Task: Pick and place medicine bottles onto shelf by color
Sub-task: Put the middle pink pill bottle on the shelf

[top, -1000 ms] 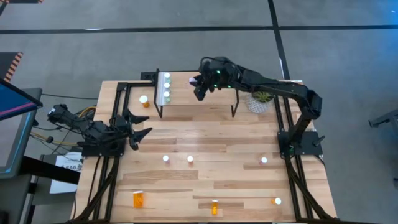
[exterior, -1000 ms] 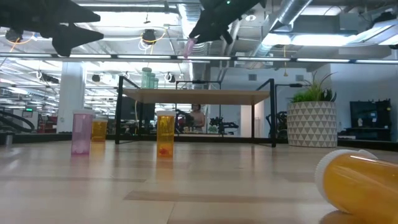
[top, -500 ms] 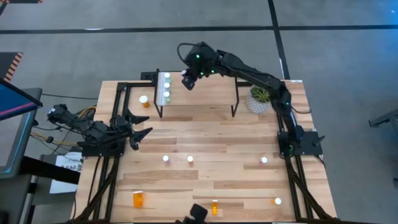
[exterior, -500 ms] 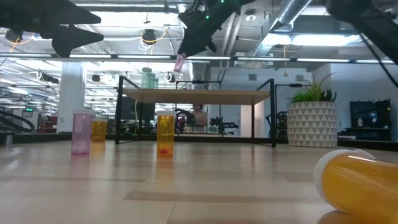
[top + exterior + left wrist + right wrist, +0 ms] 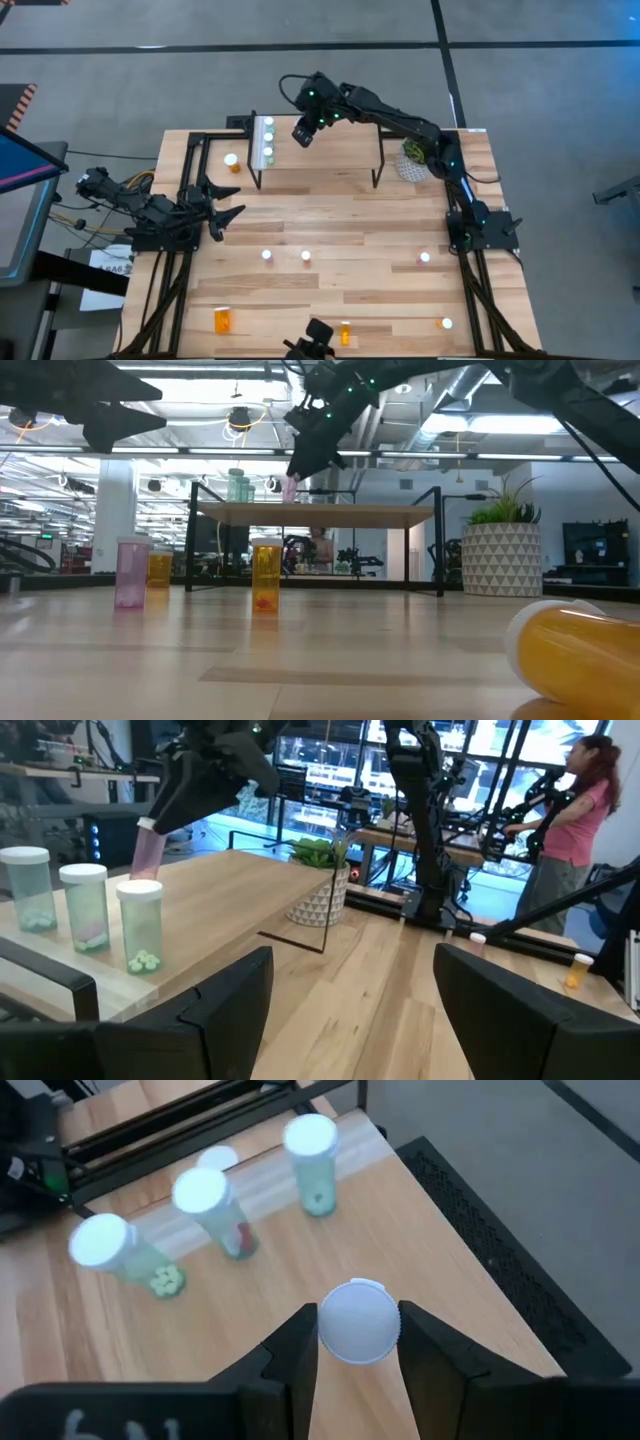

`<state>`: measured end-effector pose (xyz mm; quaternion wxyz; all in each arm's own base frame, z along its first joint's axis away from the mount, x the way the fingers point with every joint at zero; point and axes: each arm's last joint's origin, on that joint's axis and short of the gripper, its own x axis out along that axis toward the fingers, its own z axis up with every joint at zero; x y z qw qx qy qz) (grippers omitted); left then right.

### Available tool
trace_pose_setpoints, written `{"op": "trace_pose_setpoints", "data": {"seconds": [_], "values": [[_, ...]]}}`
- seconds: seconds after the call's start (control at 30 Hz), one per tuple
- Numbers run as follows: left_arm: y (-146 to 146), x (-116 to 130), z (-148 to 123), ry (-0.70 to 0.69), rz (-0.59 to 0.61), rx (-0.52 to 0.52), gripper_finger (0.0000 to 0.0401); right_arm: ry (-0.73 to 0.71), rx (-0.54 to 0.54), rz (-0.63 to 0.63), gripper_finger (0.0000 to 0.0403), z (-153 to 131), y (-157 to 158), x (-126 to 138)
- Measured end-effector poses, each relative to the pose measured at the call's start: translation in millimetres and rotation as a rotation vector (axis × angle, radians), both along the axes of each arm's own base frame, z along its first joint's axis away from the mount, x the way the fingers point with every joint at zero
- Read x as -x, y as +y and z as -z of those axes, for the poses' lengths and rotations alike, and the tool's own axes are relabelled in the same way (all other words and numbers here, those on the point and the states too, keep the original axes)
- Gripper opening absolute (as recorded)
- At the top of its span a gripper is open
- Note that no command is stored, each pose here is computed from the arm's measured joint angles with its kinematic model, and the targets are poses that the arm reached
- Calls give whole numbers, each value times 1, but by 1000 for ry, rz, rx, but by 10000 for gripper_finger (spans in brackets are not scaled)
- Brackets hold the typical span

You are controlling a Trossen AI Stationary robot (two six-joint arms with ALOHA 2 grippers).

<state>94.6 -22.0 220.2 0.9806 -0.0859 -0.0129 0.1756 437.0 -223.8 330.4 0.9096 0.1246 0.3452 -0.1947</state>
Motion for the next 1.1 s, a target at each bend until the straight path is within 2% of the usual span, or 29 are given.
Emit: {"op": "trace_pose_setpoints", "data": {"seconds": [0.3,0.5,1.1], "values": [[0,0,0,-1,0,2,265,-2,10,-19,147,2,4,-5],[0,0,0,-4,0,10,265,20,6,-23,163,15,1,-10],[0,0,0,-4,0,10,265,-20,21,-8,177,10,0,-12]]}}
